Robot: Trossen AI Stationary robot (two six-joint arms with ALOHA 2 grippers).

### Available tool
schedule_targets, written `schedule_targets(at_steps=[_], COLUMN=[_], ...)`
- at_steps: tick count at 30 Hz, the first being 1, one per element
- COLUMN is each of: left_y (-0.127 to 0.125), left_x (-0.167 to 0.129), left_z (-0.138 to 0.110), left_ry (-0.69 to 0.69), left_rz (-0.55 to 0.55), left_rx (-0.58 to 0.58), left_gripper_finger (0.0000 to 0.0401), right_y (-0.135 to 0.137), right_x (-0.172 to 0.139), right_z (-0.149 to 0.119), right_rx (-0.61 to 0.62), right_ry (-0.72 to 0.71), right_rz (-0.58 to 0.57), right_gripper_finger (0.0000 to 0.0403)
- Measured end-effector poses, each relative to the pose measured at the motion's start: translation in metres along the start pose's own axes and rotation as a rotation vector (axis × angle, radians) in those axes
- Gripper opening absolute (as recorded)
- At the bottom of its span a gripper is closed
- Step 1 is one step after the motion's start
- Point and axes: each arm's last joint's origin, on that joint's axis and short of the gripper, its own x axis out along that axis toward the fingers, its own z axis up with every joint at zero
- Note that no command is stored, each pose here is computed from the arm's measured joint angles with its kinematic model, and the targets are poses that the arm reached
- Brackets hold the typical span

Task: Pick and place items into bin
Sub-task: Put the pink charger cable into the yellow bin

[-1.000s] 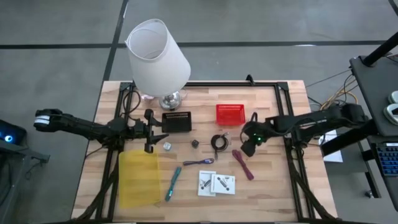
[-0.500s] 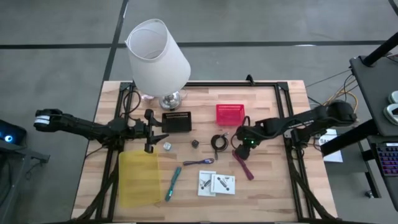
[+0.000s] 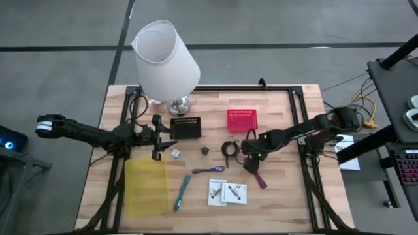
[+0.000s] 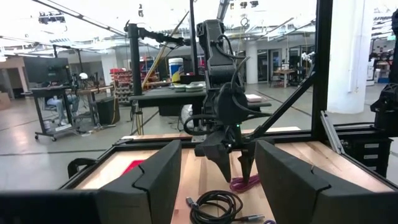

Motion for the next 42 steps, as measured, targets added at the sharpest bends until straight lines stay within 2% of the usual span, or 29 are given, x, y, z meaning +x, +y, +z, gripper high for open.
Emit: schedule_targets(at_steps=[5,21,25,36,38,42], left_y=[0.0,0.0,0.0,0.0,0.0,0.0], left_x=[0.0,-0.0001,-0.0002,-0.0002,-0.0002,-0.0002], left_z=[0.0,-0.0003,-0.0003,-0.0003,-0.0003,-0.0004], left_ry=[0.0,0.001,0.001,0.001,0.001,0.001], left_rz=[0.0,0.0,0.0,0.0,0.0,0.0], left_rx=[0.0,0.0,0.0,0.0,0.0,0.0], left_gripper_finger=[0.019,0.019,0.019,0.019,0.019,0.019], right_y=[0.0008,0.0002,-0.0001,-0.0002,-0.0002,-0.0001], right_x=[0.0019,0.0025,0.0026,0.0035,0.0035,0.0031], right_z=[0.0009,0.0006,0.0008,0.0006,0.0007,0.0008], right_rx=[-0.051,-0.097,-0.104,-0.115,-0.118,-0.119], right_ry=[0.007,0.008,0.003,0.007,0.007,0.006], right_rz=[-0.003,-0.008,-0.013,-0.007,-0.006,-0.005], right_gripper_finger=[0.0203,0.0199,0.0167,0.0034,0.0021,0.0019])
